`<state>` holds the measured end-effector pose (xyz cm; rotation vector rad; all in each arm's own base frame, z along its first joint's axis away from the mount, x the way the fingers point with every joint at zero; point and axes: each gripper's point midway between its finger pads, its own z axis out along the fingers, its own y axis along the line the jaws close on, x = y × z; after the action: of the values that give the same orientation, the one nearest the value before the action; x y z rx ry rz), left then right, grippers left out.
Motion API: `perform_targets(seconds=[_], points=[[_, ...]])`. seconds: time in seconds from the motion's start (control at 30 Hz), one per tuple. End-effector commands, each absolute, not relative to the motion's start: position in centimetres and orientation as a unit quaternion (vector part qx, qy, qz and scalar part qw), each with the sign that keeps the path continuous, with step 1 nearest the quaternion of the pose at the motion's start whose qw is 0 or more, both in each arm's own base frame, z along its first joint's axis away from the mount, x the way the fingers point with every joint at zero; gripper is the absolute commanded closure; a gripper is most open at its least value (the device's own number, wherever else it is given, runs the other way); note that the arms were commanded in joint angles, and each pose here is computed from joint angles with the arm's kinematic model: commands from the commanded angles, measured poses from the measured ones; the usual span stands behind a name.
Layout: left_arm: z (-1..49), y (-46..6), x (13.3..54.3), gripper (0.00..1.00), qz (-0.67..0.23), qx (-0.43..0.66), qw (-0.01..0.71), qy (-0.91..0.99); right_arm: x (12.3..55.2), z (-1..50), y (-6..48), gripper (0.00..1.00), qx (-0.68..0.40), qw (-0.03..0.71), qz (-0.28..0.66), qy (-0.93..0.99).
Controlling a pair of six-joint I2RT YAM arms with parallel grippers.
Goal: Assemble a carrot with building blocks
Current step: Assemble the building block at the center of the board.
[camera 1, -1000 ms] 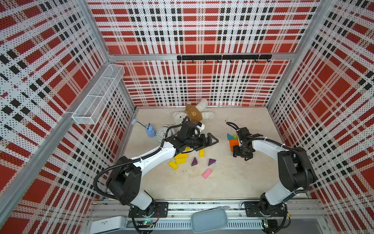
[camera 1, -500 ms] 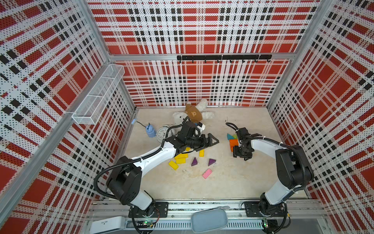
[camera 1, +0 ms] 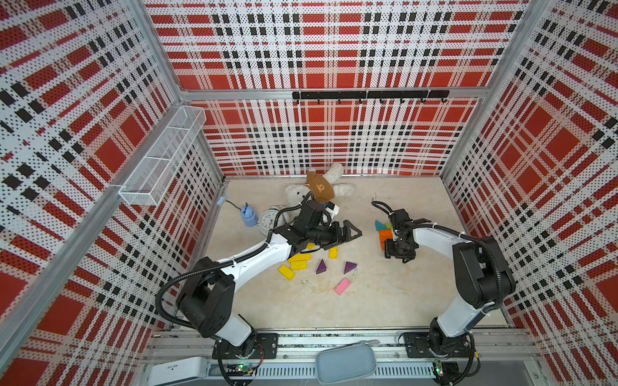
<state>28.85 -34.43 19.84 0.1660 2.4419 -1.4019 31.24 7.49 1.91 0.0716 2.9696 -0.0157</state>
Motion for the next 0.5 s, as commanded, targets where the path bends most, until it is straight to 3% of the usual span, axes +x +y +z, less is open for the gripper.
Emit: perform_targets(seconds=[0.0, 0.47], points=[[20.79, -35.13, 29.06, 0.0, -0.502, 0.07, 0.167, 0.846, 32.0, 1.7, 7.1, 0.34, 0.018, 0.089, -0.017, 0.996], [20.52, -35.15, 29.14, 0.0, -0.499, 0.069, 0.166, 0.847, 32.39, 1.68, 7.31, 0.34, 0.012, 0.093, -0.013, 0.996]])
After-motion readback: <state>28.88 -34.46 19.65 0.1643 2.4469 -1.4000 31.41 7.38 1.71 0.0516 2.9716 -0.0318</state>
